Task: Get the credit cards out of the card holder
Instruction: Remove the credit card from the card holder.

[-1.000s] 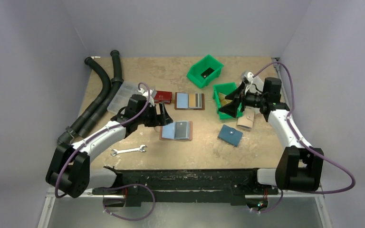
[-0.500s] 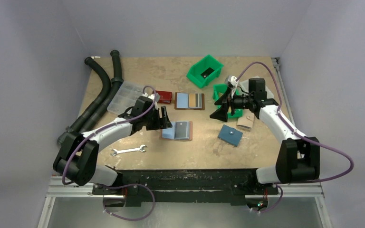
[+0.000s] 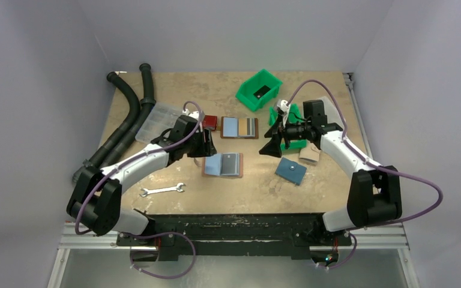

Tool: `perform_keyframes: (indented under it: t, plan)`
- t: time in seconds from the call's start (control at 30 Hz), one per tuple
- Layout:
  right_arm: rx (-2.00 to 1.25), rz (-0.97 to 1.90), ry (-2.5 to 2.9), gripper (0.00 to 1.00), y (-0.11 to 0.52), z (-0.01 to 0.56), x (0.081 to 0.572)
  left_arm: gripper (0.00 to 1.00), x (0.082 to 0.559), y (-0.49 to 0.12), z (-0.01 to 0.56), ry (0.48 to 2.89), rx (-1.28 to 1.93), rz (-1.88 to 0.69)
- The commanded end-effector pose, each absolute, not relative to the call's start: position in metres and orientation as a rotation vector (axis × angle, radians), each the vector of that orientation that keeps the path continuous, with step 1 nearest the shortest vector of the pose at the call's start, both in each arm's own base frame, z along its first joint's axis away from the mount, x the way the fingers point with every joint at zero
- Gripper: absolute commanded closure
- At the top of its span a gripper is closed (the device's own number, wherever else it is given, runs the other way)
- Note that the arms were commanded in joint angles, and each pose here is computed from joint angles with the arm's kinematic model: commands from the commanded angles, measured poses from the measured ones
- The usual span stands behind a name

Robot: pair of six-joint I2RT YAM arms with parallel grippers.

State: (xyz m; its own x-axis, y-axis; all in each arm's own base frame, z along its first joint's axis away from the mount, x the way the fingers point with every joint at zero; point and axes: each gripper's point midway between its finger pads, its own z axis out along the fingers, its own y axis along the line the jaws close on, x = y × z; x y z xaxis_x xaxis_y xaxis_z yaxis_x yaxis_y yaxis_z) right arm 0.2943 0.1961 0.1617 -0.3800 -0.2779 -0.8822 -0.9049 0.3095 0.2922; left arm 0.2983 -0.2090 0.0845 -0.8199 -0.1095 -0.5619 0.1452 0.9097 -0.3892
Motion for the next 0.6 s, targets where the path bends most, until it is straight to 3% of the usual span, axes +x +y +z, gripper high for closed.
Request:
perform_keyframes:
  t: [0.0,0.13,0.23,0.57]
  plan:
    - [-1.107,1.085,1.812,0.01,0.217,0.164,0.295,0.47,0.301,-0.229,0.120,2.347,0.047,-0.737]
    - [-1.104,1.134,1.853,0.02,0.236,0.154,0.291,0.52,0.293,-0.256,0.110,2.340,0.039,-0.928]
    - [-1.052,1.169,1.903,0.09,0.247,0.148,0.292,0.52,0.292,-0.262,0.103,2.343,0.032,-0.945]
    - [-0.868,1.297,2.103,0.53,0.272,0.114,0.297,0.52,0.287,-0.275,0.073,2.406,0.030,-0.857]
